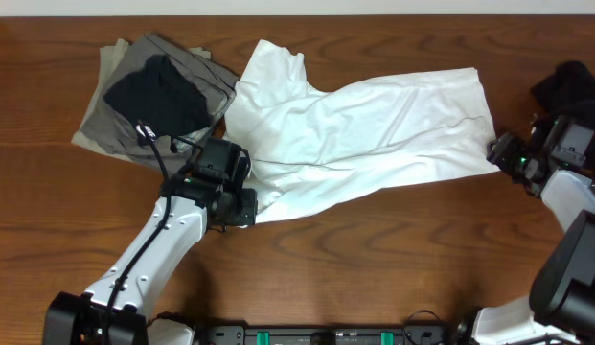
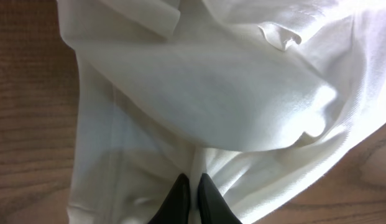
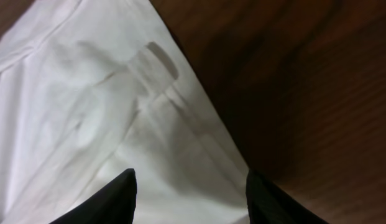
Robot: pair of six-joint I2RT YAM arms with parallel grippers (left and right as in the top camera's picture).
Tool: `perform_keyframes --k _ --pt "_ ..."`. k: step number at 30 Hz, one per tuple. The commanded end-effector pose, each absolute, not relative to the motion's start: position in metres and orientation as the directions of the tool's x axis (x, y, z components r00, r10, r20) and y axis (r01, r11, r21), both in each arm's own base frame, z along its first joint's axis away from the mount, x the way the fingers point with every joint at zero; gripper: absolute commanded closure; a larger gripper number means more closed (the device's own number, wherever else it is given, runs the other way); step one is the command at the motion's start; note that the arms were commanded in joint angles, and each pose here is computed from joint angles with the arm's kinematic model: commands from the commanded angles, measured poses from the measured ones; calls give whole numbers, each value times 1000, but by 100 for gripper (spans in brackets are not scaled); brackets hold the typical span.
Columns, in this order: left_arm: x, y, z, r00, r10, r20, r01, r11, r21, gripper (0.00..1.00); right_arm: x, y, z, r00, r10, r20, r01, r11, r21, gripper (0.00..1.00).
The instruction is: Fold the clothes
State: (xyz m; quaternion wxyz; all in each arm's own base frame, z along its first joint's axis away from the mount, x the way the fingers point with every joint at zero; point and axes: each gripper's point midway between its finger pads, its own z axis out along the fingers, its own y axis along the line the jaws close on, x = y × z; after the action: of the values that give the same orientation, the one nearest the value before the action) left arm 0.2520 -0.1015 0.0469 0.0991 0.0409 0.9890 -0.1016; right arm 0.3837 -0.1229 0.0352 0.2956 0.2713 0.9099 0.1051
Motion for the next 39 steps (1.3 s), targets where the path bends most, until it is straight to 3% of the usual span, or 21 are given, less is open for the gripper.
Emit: perform_keyframes --k 1,5,7,10,20,34,36,38,39 --pt "253 -96 47 -976 68 -209 104 980 -170 94 383 -122 9 -720 531 -447 428 847 317 47" --pt "254 -93 47 -975 69 -213 103 983 -151 94 377 -118 -11 -744 541 -392 441 838 320 59" --pt "254 -93 47 -975 69 -213 103 983 -151 94 374 -115 -13 -750 543 -377 442 836 326 79" --pt "254 -90 47 -974 69 -216 100 986 -135 94 373 -118 -9 -745 547 -383 447 835 322 99" --pt "251 -74 44 -977 70 -201 80 996 -45 94 337 -186 26 -579 687 -439 690 699 185 99" --pt "237 -53 42 -987 72 -145 63 996 63 94 317 -191 24 -578 707 -406 733 669 122 99" --pt "239 -52 42 -986 72 -153 62 996 70 86 313 -190 22 -583 710 -395 737 667 111 98" --pt "242 -51 42 -984 65 -163 54 996 68 53 312 -189 22 -586 711 -389 738 666 106 84" --pt "243 -50 43 -984 61 -167 51 996 67 45 311 -189 21 -586 711 -388 738 666 106 78"
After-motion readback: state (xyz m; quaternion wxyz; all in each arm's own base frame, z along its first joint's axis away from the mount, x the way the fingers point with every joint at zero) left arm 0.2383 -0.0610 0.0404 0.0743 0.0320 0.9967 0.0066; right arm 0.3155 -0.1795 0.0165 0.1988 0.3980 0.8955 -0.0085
